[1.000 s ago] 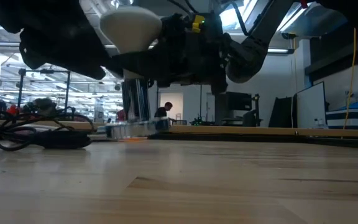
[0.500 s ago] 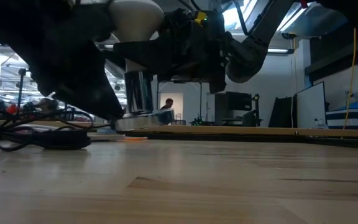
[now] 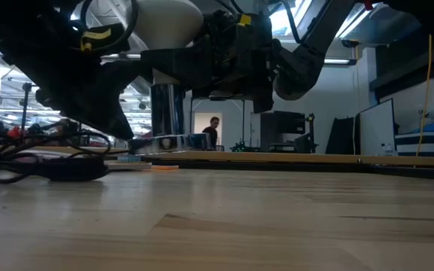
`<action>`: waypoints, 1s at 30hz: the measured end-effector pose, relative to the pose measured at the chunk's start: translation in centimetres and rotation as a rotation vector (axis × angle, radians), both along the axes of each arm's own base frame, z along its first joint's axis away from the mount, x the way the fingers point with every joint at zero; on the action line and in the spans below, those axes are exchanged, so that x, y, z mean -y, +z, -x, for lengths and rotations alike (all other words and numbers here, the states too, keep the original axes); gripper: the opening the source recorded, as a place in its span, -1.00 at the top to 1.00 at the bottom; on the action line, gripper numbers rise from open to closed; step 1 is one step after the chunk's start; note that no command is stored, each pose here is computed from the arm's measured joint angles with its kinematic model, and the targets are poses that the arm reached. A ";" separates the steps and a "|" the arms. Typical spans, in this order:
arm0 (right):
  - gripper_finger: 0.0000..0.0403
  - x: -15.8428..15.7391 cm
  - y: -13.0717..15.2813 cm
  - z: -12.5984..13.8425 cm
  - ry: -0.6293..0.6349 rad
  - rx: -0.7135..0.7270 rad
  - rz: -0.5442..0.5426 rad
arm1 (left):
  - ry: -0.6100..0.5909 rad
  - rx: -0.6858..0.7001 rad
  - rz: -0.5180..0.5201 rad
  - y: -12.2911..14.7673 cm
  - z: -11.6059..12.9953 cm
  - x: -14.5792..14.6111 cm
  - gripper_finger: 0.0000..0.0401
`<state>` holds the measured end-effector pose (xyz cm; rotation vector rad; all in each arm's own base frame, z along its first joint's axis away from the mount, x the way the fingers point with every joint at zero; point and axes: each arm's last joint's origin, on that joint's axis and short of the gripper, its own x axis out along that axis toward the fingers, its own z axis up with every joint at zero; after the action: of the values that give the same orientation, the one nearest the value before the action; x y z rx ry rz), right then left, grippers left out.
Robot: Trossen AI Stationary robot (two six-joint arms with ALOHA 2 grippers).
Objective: Screw lightbulb
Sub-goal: Remove the lightbulb from the lamp
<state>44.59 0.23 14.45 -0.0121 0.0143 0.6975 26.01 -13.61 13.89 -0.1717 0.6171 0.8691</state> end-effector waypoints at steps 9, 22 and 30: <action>0.18 0.2 0.1 -0.1 -0.082 0.009 0.002 | -0.008 0.075 0.058 1.3 0.6 1.4 0.76; 0.18 0.4 2.0 -0.1 -0.153 0.201 -0.019 | -0.200 0.263 0.253 5.3 3.8 6.6 0.84; 0.18 0.5 3.2 0.2 -0.168 0.337 -0.026 | -0.140 0.301 0.266 5.3 3.3 5.9 0.66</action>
<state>44.39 -0.22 17.62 -0.1019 -0.3137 0.5207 22.75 -19.55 19.21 -0.4857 0.4541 0.6083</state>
